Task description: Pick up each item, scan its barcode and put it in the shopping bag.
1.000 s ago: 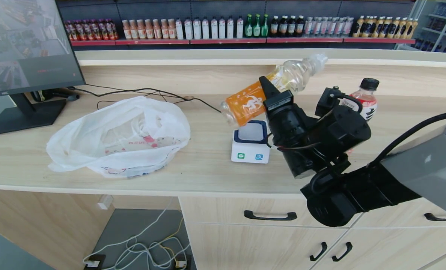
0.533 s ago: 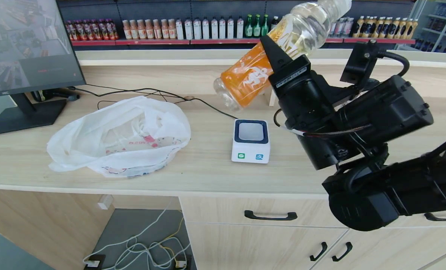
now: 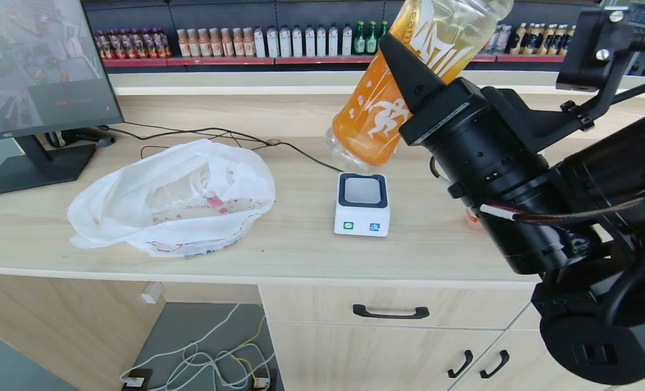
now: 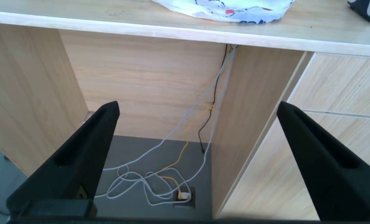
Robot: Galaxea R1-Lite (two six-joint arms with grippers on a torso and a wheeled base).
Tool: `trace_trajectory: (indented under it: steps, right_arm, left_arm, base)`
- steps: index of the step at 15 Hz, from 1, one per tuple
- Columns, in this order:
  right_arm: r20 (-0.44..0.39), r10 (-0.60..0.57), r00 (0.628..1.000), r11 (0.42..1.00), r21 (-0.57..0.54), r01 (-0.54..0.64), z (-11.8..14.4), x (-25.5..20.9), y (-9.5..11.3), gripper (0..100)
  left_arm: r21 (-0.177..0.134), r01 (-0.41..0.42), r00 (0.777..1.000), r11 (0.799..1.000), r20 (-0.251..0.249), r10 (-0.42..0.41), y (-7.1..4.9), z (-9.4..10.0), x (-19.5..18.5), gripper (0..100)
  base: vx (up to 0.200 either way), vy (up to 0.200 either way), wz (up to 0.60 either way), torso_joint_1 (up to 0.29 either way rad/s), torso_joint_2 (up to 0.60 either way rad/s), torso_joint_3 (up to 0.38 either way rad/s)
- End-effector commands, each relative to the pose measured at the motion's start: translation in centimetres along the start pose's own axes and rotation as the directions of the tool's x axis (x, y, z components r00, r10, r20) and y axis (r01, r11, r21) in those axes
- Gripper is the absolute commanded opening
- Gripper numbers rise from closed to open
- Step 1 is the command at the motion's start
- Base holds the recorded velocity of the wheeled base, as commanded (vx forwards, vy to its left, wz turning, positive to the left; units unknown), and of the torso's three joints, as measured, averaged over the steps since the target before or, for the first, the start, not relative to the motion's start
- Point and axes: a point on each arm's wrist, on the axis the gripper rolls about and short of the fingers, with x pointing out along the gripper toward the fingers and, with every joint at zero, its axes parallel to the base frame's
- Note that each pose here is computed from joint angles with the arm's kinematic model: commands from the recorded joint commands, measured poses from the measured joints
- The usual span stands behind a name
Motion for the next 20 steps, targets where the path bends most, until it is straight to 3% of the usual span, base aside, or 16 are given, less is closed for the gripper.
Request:
trace_trajectory:
  steps: [1, 3, 10, 18, 20]
  right_arm:
    - [-0.073, -0.013, 0.997, 0.996, -0.093, 0.006, -0.4, -2.1, -0.2, 0]
    - [-0.126, -0.021, 0.992, 0.99, -0.14, 0.003, -1.0, -3.3, -0.4, 0]
    - [-0.151, -0.027, 0.988, 0.989, -0.145, 0.005, -0.5, -4.5, -0.5, 0]
    - [-0.137, -0.023, 0.99, 0.99, -0.139, 0.004, 0.0, -4.5, -0.4, 0]
    - [-0.14, -0.025, 0.99, 0.99, -0.139, 0.005, -0.1, -4.6, -0.5, 0]
  left_arm:
    - [0.0, 0.0, 1.0, 1.0, 0.0, 0.0, 0.0, 0.0, 0.0, 100]
    - [0.0, 0.0, 1.0, 1.0, 0.0, 0.0, 0.0, 0.0, 0.0, 100]
    - [0.0, 0.0, 1.0, 1.0, 0.0, 0.0, 0.0, 0.0, 0.0, 100]
    - [0.0, -0.001, 1.0, 1.0, 0.0, 0.001, 0.0, 0.0, 0.0, 100]
    - [-0.001, 0.0, 1.0, 1.0, 0.0, 0.0, 0.0, 0.0, 0.0, 100]
  base:
    - [0.0, 0.0, 0.0, 0.0, 0.0, 0.0]
    - [0.0, 0.0, 0.0, 0.0, 0.0, 0.0]
    - [0.0, 0.0, 0.0, 0.0, 0.0, 0.0]
    - [0.0, 0.0, 0.0, 0.0, 0.0, 0.0]
    - [0.0, 0.2, 0.0, 0.002, 0.0, 0.002]
